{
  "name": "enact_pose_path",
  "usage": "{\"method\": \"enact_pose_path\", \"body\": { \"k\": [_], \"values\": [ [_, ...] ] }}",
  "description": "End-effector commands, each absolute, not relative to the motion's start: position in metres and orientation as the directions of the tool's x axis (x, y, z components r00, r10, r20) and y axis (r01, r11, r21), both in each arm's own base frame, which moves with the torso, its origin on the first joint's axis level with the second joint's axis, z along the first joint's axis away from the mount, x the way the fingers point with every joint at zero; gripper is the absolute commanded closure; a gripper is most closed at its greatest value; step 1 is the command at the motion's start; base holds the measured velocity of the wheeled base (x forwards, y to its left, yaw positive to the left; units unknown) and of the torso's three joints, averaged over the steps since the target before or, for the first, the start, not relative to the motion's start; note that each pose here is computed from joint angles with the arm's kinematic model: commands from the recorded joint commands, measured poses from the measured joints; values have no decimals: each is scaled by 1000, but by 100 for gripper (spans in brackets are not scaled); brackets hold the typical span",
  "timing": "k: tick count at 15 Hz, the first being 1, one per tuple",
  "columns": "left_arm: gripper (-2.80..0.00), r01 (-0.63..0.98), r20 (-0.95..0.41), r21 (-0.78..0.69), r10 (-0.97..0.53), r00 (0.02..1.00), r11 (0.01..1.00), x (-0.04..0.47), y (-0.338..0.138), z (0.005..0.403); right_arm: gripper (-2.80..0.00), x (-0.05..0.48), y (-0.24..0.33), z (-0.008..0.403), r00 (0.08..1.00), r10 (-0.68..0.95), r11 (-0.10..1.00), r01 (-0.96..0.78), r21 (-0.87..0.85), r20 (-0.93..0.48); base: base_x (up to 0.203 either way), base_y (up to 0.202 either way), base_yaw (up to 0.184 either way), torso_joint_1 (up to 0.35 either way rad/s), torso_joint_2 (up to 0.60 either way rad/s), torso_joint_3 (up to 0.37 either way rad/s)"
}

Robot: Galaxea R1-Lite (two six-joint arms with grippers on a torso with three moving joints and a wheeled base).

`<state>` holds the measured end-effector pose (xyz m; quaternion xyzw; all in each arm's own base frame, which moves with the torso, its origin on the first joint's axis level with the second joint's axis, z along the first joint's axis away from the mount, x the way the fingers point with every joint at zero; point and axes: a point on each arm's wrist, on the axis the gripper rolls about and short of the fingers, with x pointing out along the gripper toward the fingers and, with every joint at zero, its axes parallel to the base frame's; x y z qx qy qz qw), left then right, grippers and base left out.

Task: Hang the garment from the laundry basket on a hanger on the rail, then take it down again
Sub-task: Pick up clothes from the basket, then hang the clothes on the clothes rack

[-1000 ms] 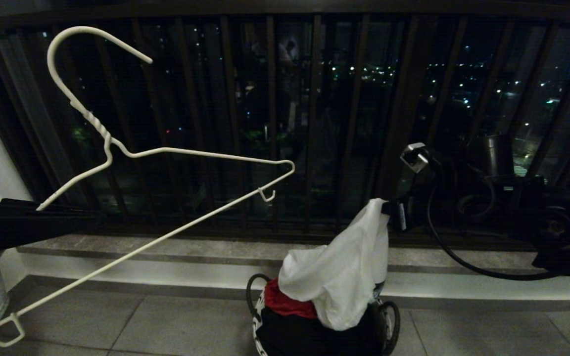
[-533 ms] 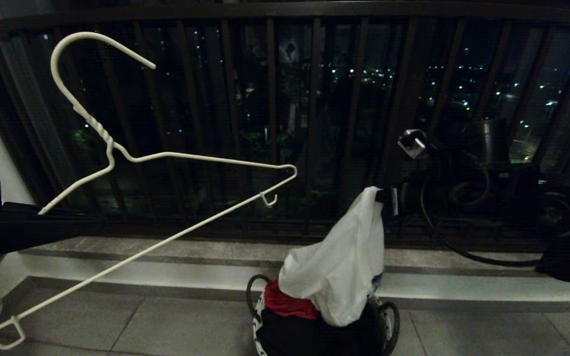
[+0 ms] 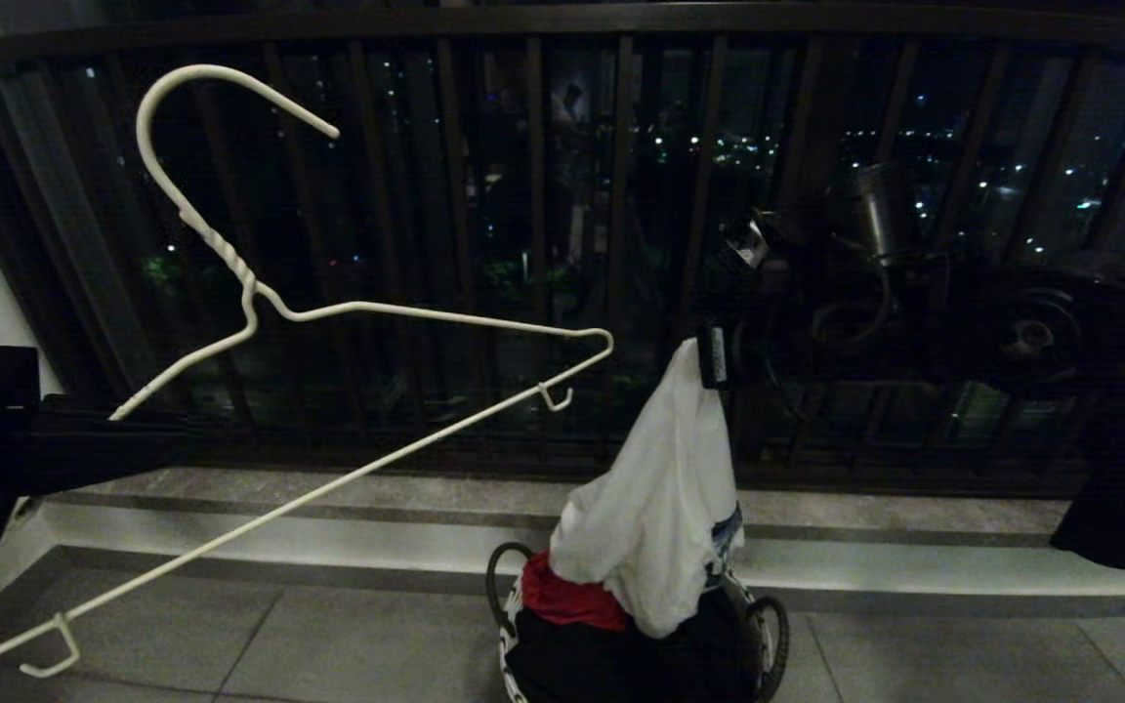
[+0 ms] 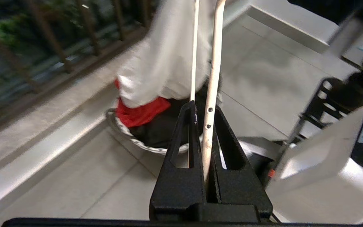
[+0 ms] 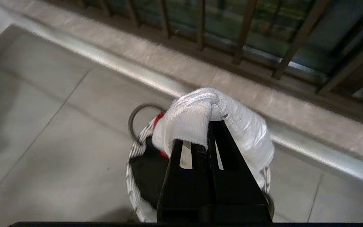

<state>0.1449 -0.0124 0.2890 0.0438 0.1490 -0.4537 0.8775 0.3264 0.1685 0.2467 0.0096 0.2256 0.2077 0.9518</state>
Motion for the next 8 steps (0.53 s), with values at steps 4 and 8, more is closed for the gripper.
{"method": "enact_pose_path", "body": {
  "k": [4,8],
  "values": [
    [0,831,-349,-97,-801,487,548,161,-24,279,0,350,185,258,862,356,933,-347,91,-362,0,0,0,0,0,0],
    [0,822,-356,-76,-785,507,565,162,-26,279,0,355,187,280,908,310,951,-300,81,-282,0,0,0,0,0,0]
  ]
}}
